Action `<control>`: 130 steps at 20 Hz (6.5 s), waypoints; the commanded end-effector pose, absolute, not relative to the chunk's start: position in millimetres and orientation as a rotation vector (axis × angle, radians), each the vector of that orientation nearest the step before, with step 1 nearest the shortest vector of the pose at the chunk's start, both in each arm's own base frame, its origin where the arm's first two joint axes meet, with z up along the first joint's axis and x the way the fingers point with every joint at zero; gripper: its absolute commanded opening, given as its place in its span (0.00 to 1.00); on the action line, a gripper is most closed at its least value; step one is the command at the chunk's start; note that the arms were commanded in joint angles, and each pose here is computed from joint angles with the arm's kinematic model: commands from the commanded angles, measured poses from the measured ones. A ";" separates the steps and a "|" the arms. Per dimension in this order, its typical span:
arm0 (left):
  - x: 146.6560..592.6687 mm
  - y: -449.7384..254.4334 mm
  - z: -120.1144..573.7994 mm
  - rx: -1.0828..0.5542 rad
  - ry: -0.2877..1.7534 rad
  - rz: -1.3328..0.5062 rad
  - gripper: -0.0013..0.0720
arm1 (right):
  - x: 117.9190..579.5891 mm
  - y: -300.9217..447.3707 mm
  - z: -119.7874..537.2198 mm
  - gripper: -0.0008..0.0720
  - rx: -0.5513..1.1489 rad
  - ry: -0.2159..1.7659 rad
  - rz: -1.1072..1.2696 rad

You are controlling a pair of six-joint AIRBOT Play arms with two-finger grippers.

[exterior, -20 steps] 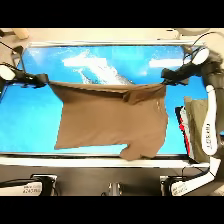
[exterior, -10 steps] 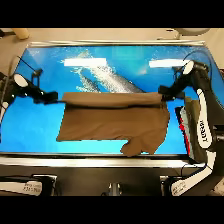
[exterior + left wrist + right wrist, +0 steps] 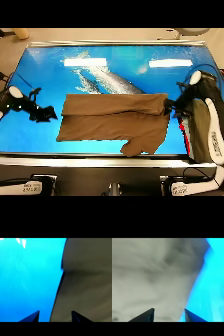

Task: Fold the shirts.

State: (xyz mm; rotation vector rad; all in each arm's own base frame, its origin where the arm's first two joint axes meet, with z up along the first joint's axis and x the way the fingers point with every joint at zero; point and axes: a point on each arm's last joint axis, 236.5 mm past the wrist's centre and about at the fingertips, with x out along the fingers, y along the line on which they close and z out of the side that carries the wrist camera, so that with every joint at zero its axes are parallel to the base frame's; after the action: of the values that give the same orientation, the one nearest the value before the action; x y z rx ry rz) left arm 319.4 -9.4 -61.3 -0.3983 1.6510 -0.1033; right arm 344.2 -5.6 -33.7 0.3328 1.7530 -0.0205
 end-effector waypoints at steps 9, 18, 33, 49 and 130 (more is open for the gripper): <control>254.0 -40.5 -110.8 -0.550 1.600 -0.055 0.67 | 260.6 -3.4 -49.2 0.65 0.344 1.751 -0.026; 267.6 -52.5 -105.5 -0.514 1.537 -0.061 0.05 | 210.6 57.7 -99.5 0.65 0.572 1.804 0.117; 398.3 -35.9 22.0 -0.429 1.142 -0.121 0.04 | 423.1 20.4 42.6 0.03 0.534 1.066 0.082; 480.1 -64.4 -5.8 -0.621 1.269 -0.274 0.90 | 428.5 -23.3 -87.5 0.99 0.428 1.469 -0.012; 427.6 -93.1 121.5 -0.148 0.812 -0.193 0.05 | 215.9 -230.0 160.2 0.04 0.872 1.204 -0.729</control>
State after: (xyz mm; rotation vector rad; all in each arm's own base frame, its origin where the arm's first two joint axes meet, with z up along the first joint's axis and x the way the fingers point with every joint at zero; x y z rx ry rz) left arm 424.6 -92.1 118.9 -0.1419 0.8303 -0.1918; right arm 278.2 -211.1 181.1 0.9274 1.0368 -0.4954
